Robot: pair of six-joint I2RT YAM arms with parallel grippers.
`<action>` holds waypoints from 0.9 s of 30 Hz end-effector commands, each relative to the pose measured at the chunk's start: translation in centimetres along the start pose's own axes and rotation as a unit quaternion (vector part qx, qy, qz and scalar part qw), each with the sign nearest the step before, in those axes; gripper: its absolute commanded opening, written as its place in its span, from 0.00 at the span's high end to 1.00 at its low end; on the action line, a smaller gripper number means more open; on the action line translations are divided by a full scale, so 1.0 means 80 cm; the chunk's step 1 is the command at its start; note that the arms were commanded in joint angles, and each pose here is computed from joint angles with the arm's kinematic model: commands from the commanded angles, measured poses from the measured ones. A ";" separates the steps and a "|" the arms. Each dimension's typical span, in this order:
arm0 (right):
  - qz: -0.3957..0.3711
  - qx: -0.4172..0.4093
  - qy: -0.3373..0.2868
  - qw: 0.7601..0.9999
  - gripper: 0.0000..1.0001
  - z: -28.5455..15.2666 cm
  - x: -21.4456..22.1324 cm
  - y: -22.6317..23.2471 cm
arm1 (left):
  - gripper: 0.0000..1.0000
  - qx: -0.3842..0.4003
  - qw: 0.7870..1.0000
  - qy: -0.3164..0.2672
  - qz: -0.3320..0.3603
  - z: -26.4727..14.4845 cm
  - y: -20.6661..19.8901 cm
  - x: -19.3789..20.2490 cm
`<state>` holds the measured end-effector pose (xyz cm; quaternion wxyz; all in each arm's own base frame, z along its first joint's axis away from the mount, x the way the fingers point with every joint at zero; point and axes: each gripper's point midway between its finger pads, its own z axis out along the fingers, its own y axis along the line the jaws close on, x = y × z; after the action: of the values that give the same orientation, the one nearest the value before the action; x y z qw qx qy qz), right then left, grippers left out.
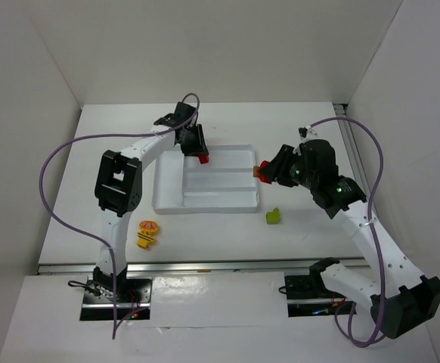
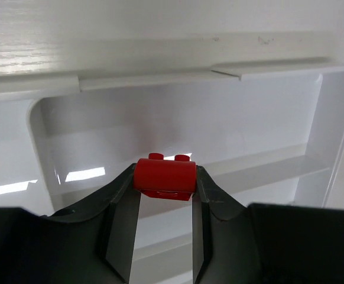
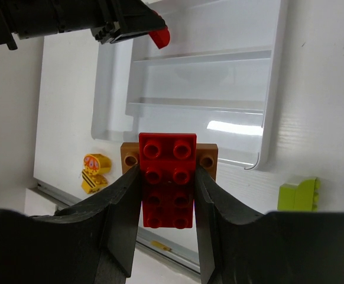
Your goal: Sort the legos into containers by color
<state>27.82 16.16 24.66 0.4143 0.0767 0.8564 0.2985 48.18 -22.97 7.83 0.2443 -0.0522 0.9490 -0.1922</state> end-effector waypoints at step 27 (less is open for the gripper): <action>-0.017 0.031 0.015 0.999 0.98 0.034 -0.002 -0.017 | 0.15 0.390 0.911 -0.012 0.134 -0.250 -0.197 0.104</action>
<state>29.08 16.39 21.29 0.3786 0.0745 0.8824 0.2693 35.21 -28.81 26.09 0.3291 0.0973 0.8470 -0.4060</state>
